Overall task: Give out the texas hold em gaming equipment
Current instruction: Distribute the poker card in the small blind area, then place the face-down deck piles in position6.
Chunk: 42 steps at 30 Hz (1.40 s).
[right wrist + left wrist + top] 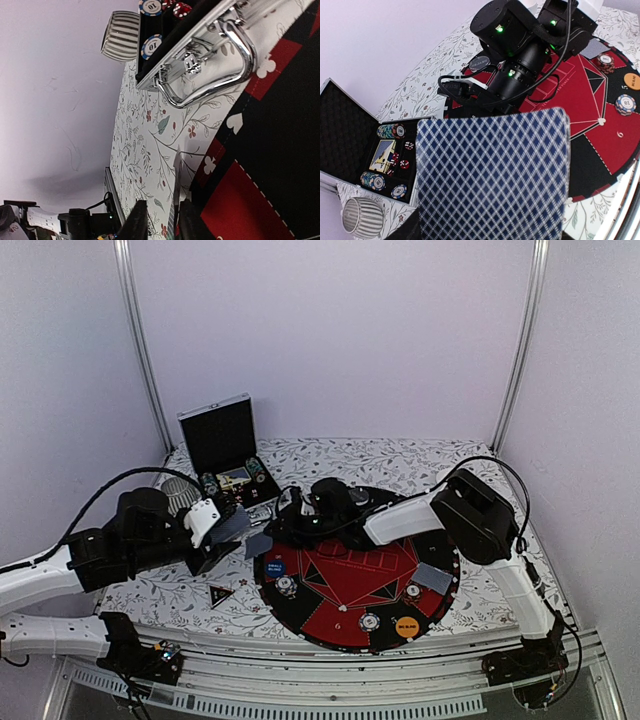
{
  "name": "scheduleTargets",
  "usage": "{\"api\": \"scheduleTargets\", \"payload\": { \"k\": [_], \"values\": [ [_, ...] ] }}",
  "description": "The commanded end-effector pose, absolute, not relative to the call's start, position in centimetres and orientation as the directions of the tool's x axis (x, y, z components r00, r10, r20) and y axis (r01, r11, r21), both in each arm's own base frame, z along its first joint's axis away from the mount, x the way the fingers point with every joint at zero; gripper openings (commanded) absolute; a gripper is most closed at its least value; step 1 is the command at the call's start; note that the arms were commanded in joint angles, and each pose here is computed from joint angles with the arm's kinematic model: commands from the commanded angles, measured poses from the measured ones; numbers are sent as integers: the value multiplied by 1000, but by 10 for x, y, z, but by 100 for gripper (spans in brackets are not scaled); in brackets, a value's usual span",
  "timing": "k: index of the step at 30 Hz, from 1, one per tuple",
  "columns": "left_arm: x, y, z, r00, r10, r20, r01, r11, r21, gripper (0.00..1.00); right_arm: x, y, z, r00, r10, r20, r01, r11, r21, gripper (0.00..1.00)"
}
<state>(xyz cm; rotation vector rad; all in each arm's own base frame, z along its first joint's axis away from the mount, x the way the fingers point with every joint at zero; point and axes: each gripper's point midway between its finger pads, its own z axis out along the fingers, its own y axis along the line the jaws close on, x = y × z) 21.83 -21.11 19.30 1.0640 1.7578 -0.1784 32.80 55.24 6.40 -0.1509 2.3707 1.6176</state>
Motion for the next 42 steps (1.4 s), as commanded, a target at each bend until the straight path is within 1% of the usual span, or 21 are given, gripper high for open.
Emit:
{"api": "scheduleTargets", "payload": {
  "k": [1,5,8,10,11,12,15,17,20,22,24,25,27,30,35,39,42],
  "values": [
    [222,-209,198,-74,546,-834,706,620,343,54,330,553,84,-941,78,-328,-277,377,884,31],
    [222,-209,197,-74,549,-833,707,617,344,54,334,534,111,-903,107,-416,-335,433,837,49],
    [221,-210,196,-73,551,-831,712,612,344,54,338,514,130,-862,128,-491,-374,493,785,59],
    [221,-210,195,-73,553,-830,714,610,343,54,341,499,152,-819,130,-559,-411,547,729,75],
    [221,-211,195,-72,554,-829,716,608,344,54,342,493,162,-791,120,-599,-436,577,691,86],
    [220,-212,195,-69,555,-829,721,602,343,54,344,488,175,-749,97,-656,-479,605,636,99],
    [218,-214,193,-63,558,-827,734,587,341,54,339,477,210,-657,15,-753,-569,645,510,99],
    [217,-216,191,-60,566,-822,743,575,342,54,325,477,231,-595,-61,-801,-667,593,450,99],
    [219,-217,187,-62,593,-803,750,558,355,54,294,486,257,-554,-125,-823,-772,447,452,99],
    [224,-216,188,-70,619,-783,737,560,377,54,265,499,270,-550,-166,-819,-821,287,493,99],
    [230,-216,188,-84,641,-763,727,563,393,54,243,508,279,-566,-189,-802,-824,158,545,99],
    [231,-217,189,-89,644,-760,724,566,394,54,239,511,278,-592,-200,-781,-806,138,575,99],
    [231,-220,195,-78,637,-767,729,561,392,54,242,515,272,-620,-213,-755,-785,163,598,100],
    [227,-224,206,-11,621,-784,737,535,413,55,249,519,256,-632,-238,-737,-775,207,597,99],
    [226,-229,219,78,620,-781,732,496,467,57,242,530,243,-647,-300,-701,-757,146,636,96],
    [229,-232,210,69,645,-761,740,478,473,57,239,536,244,-641,-309,-703,-759,116,641,96],
    [230,-234,208,66,645,-761,745,475,467,57,240,540,231,-655,-326,-681,-744,126,656,95]
  ]
}}
